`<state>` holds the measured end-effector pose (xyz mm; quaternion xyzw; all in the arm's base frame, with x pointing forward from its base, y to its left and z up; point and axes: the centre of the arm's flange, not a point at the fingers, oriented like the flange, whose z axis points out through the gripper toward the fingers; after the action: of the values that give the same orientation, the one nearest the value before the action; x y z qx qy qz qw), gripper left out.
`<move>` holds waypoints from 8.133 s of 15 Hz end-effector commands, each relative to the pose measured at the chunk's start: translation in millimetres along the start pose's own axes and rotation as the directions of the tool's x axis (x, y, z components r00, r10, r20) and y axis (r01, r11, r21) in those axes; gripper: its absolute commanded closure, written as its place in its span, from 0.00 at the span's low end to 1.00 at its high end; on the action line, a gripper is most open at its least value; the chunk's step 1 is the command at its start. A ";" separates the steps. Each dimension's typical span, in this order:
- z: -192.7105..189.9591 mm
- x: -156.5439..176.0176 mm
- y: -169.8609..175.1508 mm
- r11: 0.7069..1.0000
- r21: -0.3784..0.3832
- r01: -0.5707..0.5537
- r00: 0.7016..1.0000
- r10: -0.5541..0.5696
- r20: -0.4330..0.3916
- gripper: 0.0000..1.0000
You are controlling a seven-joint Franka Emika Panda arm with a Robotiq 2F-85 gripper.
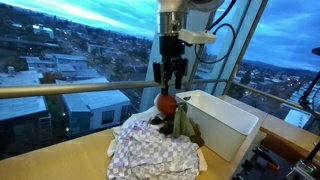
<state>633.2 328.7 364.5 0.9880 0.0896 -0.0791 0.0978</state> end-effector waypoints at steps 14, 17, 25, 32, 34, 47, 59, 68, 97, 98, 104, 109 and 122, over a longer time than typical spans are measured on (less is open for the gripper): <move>-7.9 -39.5 283.8 0.956 0.130 -0.263 0.965 0.259 0.046 0.00; -1.2 -51.1 315.3 0.950 0.208 -0.232 0.973 0.228 0.043 0.00; -13.1 -44.0 318.0 0.958 0.257 -0.125 0.991 0.135 -0.021 0.00; 21.3 -18.6 341.8 0.958 0.266 -0.103 0.994 0.111 -0.014 0.00; 56.0 2.6 367.5 0.958 0.274 -0.082 0.996 0.092 -0.021 0.00; 249.0 70.2 355.6 0.933 0.359 0.021 0.999 -0.031 0.022 0.00; 279.4 89.8 292.3 0.894 0.445 0.050 0.990 -0.104 0.097 0.00; 282.7 79.6 287.0 0.905 0.424 0.021 0.988 -0.083 0.127 0.31; 23.4 65.7 43.9 0.998 -0.016 0.067 0.991 -0.068 -0.113 0.98; 22.4 62.0 25.0 0.996 -0.019 0.089 0.990 -0.090 -0.109 0.98; 80.0 51.4 -74.1 0.979 -0.048 0.197 0.980 -0.198 -0.025 0.98; 125.1 41.7 -106.6 0.967 -0.063 0.247 0.969 -0.244 0.039 0.68; 97.8 40.9 -97.5 0.970 -0.069 0.232 0.972 -0.233 -0.002 0.00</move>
<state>634.8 406.1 228.7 0.9686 0.2051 -0.0848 0.1125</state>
